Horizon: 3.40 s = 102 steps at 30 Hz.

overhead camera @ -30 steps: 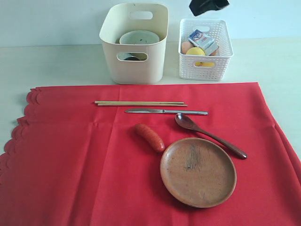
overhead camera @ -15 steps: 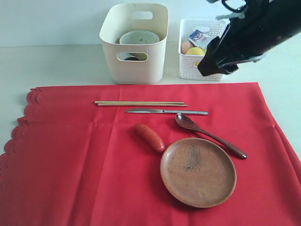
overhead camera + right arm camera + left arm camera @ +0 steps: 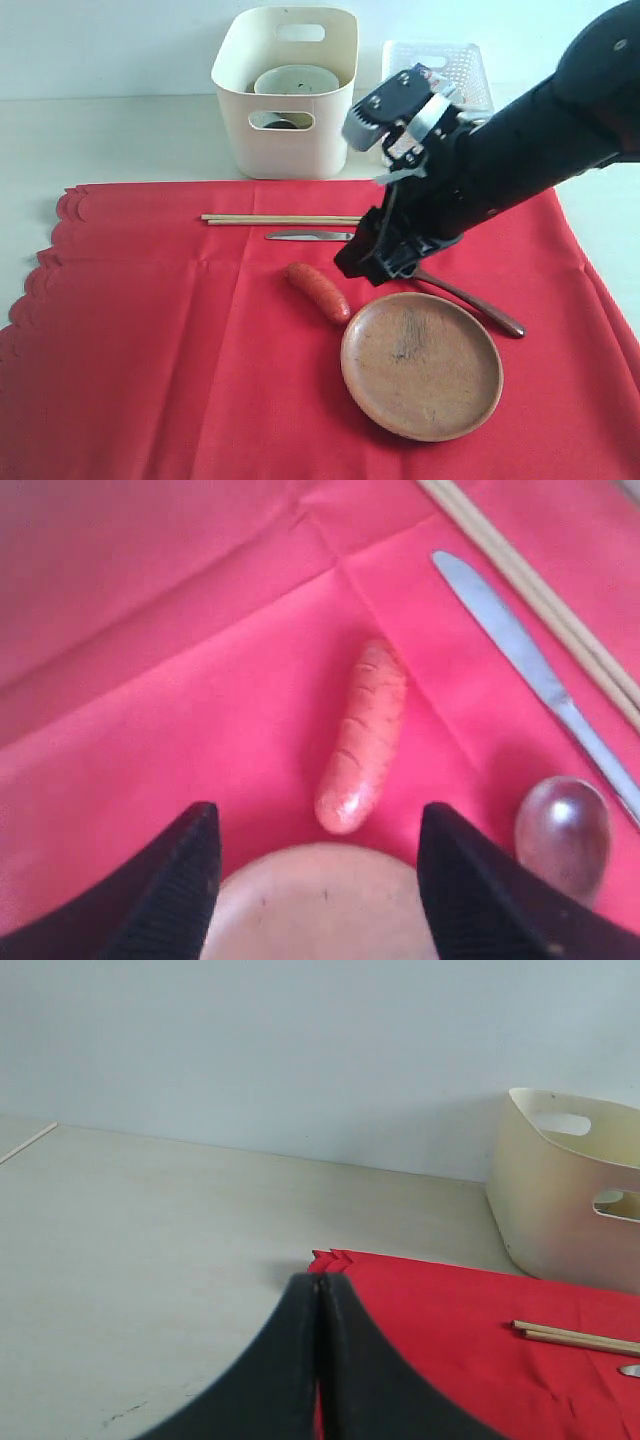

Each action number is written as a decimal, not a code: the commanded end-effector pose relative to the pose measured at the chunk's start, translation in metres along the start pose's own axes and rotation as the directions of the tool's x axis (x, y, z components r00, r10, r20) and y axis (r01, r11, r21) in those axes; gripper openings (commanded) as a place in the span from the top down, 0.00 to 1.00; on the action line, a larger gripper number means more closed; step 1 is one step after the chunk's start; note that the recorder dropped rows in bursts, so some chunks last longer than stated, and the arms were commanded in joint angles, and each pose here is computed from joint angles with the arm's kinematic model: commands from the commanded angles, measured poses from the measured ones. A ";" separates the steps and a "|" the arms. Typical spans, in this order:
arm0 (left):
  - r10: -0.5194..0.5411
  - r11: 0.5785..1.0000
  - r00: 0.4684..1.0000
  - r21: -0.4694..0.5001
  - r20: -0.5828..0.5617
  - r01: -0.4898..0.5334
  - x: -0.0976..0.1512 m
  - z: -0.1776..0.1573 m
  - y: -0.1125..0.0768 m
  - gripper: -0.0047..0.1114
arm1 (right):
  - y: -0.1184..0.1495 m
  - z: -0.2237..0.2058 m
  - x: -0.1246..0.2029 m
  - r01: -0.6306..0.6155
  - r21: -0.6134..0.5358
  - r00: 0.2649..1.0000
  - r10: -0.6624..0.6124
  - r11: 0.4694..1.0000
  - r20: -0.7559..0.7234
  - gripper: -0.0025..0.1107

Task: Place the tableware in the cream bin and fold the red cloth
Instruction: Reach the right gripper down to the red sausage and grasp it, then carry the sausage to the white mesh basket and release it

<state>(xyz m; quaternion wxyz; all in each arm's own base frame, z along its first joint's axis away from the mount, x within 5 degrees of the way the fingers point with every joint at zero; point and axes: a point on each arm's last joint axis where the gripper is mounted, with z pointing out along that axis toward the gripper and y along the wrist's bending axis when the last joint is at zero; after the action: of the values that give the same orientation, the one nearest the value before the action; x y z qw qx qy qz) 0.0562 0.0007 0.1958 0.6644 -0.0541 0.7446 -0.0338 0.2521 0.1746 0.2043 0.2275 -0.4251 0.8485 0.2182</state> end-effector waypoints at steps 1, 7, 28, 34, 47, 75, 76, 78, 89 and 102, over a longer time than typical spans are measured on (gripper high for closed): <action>0.002 1.000 1.000 -0.001 0.004 -0.002 0.001 0.000 0.000 0.96 | 0.004 0.033 0.000 0.034 0.049 0.999 -0.033 0.998 -0.014 0.48; 0.002 1.000 1.000 -0.001 0.004 -0.002 0.001 0.000 0.000 0.96 | 0.005 0.059 0.002 0.066 0.118 0.998 -0.064 0.991 -0.020 0.48; 0.002 1.000 1.000 -0.001 0.004 -0.002 0.001 0.000 0.000 0.96 | -0.014 0.101 0.006 0.049 0.143 0.996 -0.038 0.988 -0.079 0.48; 0.002 1.000 1.000 -0.001 0.004 -0.002 0.001 0.000 0.000 0.96 | -0.016 0.114 0.015 0.073 0.114 0.990 -0.058 0.991 -0.131 0.49; 0.002 1.000 1.000 -0.001 0.004 -0.002 0.001 0.000 0.000 0.96 | -0.015 0.117 0.020 0.105 0.092 0.982 -0.089 0.990 -0.168 0.90; 0.002 1.000 1.000 -0.001 0.004 -0.002 0.001 0.000 0.000 0.96 | -0.012 -0.025 -0.061 -0.126 0.361 0.914 -0.034 0.924 0.405 0.98; 0.002 1.000 1.000 -0.001 0.004 -0.002 0.001 0.000 0.000 0.96 | -0.015 -0.030 -0.064 -0.135 0.365 0.909 -0.032 0.921 0.416 0.98; 0.002 1.000 1.000 -0.001 0.004 -0.002 0.001 0.000 0.000 0.96 | -0.033 -0.044 -0.069 -0.183 0.390 0.892 -0.014 0.903 0.452 0.98; 0.002 1.000 1.000 -0.001 0.004 -0.002 0.001 0.000 0.000 0.96 | -0.106 -0.082 -0.060 -0.400 0.463 0.829 0.097 0.791 0.551 0.98; 0.002 1.000 1.000 -0.001 0.004 -0.002 0.001 0.000 0.000 0.96 | -0.178 -0.024 -0.080 -0.457 0.454 0.824 0.172 0.765 0.540 0.98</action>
<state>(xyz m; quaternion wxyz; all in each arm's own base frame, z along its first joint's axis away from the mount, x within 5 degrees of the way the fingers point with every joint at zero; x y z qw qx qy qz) 0.0562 0.0007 0.1958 0.6644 -0.0541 0.7446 -0.0338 0.4245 0.1130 0.2388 0.4913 -0.1244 0.8573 0.0906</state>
